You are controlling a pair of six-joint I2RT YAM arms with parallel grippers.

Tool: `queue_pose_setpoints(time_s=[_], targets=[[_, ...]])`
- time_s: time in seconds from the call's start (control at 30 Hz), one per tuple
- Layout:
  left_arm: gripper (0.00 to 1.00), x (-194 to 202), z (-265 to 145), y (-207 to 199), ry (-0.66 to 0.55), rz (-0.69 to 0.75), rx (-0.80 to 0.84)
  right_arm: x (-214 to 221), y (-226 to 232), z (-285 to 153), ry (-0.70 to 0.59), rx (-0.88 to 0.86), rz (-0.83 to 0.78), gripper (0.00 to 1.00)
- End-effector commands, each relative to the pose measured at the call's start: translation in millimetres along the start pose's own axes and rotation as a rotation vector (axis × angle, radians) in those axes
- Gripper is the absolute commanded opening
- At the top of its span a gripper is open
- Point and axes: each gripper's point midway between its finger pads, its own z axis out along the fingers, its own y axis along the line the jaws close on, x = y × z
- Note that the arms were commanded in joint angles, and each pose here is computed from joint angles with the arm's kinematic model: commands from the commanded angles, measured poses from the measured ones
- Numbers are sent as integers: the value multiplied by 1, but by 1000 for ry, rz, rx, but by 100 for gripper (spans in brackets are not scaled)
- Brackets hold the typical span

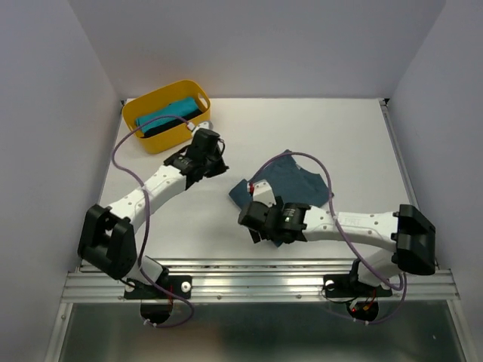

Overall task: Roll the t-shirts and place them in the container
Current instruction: Roll the T-shirt to the center of the board.

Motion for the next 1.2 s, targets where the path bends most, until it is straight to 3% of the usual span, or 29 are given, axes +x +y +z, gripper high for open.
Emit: queue_pose_setpoints(time_s=[0.0, 0.07, 0.27, 0.77, 0.93, 1.0, 1.17], targets=[[6, -11, -15, 59, -44, -138, -96, -13, -24, -5, -127, 265, -122, 78], [6, -13, -19, 81, -56, -167, -136, -9, -20, -6, -142, 314, -184, 80], [6, -14, -31, 88, -68, -169, -137, 11, -5, 19, -138, 351, -328, 82], [6, 5, -29, 87, -25, -183, -99, 46, -2, 58, -119, 295, -419, 75], [6, 8, -30, 86, -20, -189, -84, 55, -5, 70, -115, 318, -428, 58], [6, 10, -30, 86, -19, -191, -83, 50, -6, 71, -128, 329, -402, 38], [6, 12, -31, 86, -16, -189, -77, 35, 0, 68, -139, 274, -325, 12]])
